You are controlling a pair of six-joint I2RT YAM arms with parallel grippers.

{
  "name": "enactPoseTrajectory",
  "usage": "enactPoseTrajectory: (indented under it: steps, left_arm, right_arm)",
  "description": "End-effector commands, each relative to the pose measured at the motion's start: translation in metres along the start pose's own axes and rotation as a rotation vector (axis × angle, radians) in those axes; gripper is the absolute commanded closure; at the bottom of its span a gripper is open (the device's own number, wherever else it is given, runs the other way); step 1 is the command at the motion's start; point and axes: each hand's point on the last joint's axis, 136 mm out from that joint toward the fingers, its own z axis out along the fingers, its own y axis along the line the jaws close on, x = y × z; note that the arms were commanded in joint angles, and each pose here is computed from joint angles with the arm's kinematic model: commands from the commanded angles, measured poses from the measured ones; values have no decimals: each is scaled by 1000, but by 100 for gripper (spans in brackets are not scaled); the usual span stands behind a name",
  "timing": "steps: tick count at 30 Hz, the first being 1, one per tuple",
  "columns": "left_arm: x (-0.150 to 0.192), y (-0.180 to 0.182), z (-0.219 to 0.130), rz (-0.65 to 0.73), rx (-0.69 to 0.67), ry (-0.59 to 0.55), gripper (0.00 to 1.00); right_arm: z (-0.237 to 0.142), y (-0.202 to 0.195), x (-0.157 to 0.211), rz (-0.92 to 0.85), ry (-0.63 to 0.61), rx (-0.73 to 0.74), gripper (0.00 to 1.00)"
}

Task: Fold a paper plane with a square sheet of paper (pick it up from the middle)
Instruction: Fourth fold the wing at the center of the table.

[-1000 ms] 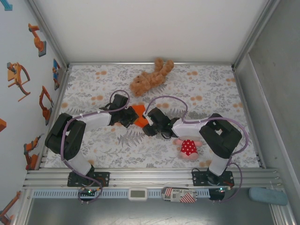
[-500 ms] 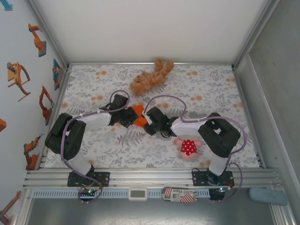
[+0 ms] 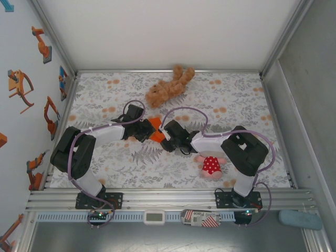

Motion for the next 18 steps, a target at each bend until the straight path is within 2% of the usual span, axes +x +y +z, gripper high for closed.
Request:
enactPoseTrajectory:
  steps: [1, 18]
  left_arm:
    - [2, -3, 0, 21, -10, 19, 88]
    - [0, -4, -3, 11, -14, 28, 88]
  right_arm:
    - [2, 1, 4, -22, 12, 8, 70]
    - [-4, -3, 6, -77, 6, 31, 65]
